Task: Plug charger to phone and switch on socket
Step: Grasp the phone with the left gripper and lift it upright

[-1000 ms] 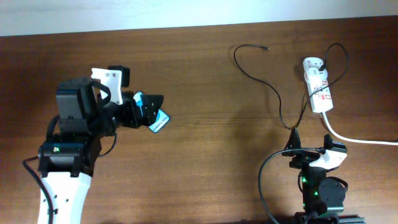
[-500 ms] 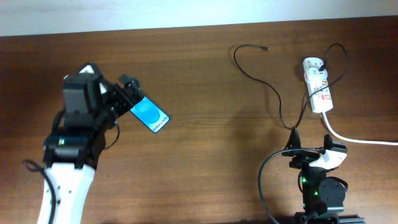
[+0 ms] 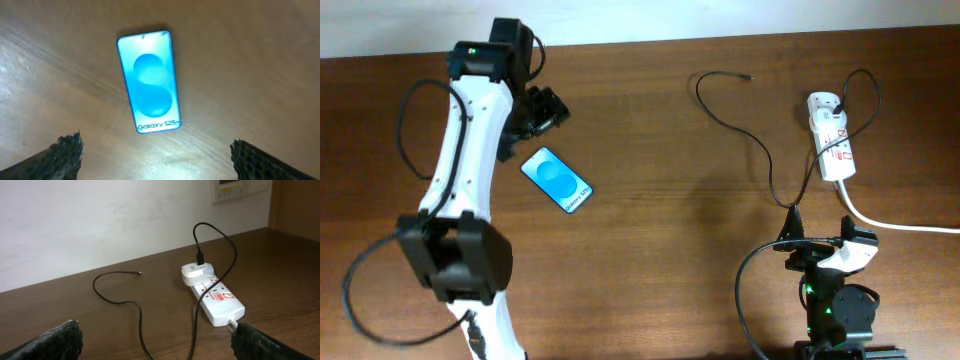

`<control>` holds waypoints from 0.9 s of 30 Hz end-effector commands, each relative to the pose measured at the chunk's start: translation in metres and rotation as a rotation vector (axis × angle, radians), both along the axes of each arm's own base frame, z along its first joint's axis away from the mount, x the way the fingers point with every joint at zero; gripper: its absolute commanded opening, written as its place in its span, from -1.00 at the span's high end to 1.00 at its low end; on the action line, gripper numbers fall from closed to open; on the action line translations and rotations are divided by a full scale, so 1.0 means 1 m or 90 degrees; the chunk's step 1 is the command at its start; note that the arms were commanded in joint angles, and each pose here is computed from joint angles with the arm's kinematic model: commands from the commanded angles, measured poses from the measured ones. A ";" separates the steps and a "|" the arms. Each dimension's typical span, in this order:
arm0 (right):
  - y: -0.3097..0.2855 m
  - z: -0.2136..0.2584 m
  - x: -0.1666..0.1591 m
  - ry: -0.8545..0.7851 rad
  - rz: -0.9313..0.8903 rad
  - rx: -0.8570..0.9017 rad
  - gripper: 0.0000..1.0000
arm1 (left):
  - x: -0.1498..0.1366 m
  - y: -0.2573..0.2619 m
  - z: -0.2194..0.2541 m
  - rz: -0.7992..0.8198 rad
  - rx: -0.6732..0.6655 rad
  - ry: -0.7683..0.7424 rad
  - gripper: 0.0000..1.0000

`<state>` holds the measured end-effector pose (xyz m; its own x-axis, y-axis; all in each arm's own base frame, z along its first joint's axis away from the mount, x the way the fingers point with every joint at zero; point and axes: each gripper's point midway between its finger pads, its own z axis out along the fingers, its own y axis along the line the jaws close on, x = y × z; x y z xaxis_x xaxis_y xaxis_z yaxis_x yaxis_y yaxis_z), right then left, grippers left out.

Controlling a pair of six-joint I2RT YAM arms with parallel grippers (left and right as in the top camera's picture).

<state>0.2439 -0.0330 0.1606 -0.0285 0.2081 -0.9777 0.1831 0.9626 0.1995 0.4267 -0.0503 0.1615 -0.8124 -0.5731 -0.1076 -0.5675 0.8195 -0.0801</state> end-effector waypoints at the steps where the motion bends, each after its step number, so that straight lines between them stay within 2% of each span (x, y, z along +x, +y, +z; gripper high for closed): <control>1: 0.000 -0.003 0.000 0.003 -0.002 -0.001 -0.97 | -0.001 0.005 -0.029 0.024 -0.015 0.060 -0.98; 4: 0.000 -0.003 0.000 0.003 -0.002 -0.001 -0.97 | 0.002 0.004 -0.046 0.025 -0.017 0.069 -0.98; 8: 0.000 -0.003 0.000 0.003 -0.002 -0.001 -0.97 | 0.004 -0.015 -0.081 0.022 -0.090 0.075 -0.98; 12: 0.000 -0.003 0.000 0.003 -0.002 -0.001 -0.96 | -0.014 -0.012 -0.111 0.084 -0.084 0.117 -0.98; 16: 0.000 -0.003 0.000 0.003 -0.002 0.000 -0.97 | -0.024 -0.008 -0.141 0.086 -0.072 0.128 -0.98; 22: 0.000 -0.003 0.000 0.003 -0.002 -0.001 -0.97 | -0.014 -0.006 -0.149 0.084 -0.066 0.096 -0.98; 27: 0.000 -0.003 0.000 0.003 -0.002 0.000 -0.97 | -0.023 -0.002 -0.158 0.086 -0.050 0.110 -0.98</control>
<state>0.2439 -0.0330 0.1606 -0.0286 0.2077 -0.9778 0.1831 0.9627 0.1992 0.4129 -0.0576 0.0144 -0.7430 -0.6658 0.0685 -0.6693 0.7399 -0.0687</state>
